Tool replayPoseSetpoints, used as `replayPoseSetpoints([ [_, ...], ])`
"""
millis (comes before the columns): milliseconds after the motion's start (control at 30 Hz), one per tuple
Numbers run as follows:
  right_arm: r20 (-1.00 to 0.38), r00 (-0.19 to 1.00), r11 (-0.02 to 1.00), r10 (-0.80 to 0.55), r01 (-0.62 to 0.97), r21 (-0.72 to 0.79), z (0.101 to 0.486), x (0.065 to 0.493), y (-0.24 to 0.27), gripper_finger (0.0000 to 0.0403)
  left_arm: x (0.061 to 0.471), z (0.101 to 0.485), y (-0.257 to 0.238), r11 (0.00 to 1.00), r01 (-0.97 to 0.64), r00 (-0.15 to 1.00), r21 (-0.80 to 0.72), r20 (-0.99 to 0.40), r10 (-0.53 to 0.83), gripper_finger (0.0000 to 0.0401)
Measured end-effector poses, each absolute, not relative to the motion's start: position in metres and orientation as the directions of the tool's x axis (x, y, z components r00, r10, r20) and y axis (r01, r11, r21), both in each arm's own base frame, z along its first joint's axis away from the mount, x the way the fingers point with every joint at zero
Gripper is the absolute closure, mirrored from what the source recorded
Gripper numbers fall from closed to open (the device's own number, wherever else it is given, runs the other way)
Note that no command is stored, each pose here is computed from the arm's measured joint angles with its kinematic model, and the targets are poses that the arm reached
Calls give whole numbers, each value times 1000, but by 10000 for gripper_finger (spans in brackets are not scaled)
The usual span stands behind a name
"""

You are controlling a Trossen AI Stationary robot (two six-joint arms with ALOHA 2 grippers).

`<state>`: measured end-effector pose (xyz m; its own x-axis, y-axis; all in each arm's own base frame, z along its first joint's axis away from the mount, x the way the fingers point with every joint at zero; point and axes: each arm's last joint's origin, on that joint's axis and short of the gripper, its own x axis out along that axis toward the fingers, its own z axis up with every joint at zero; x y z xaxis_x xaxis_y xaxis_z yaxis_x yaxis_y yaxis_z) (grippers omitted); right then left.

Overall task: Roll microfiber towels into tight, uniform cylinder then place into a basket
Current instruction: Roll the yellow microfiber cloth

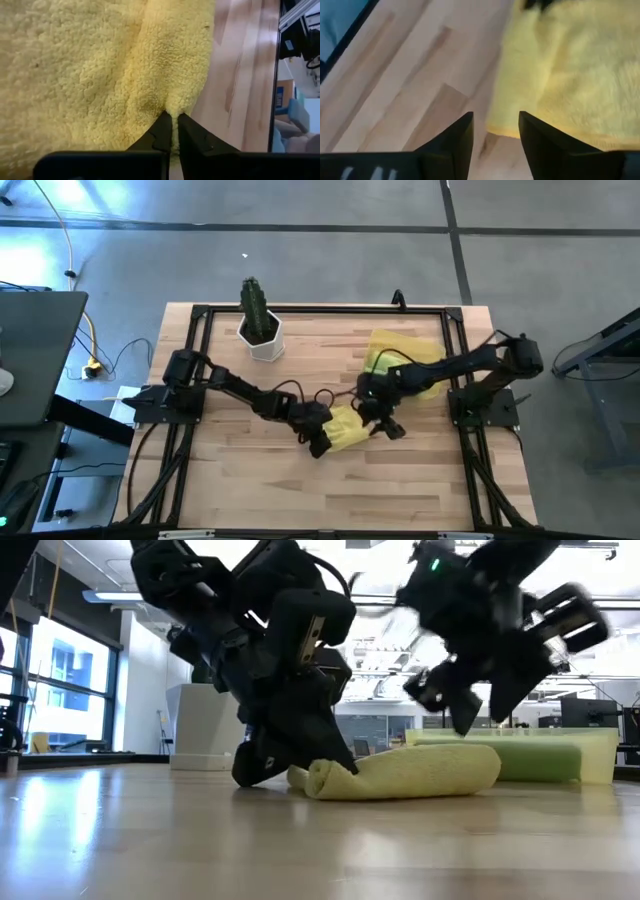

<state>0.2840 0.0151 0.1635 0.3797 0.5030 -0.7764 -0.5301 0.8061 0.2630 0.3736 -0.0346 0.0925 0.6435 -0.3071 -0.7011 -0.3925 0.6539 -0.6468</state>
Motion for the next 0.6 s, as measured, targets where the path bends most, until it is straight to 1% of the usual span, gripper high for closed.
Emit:
replayPoseSetpoints([
  [167,-793,432,796,431,-596,108,182,277,46,267,373,92,-28,636,-401,637,-659,-700,-324,394],
  [267,-735,537,792,414,-611,1,186,277,63,269,373,92,-27,639,-398,637,-658,-700,-323,394],
  [367,-677,600,797,426,-603,-32,173,270,72,269,373,92,-28,646,-393,638,-654,-700,-322,395],
  [433,-652,638,819,410,-572,-44,163,264,74,270,373,92,-29,649,-390,639,-653,-700,-320,395],
  [600,-629,723,880,286,-458,-126,142,249,74,270,373,92,-29,648,-392,642,-653,-699,-315,395],
])
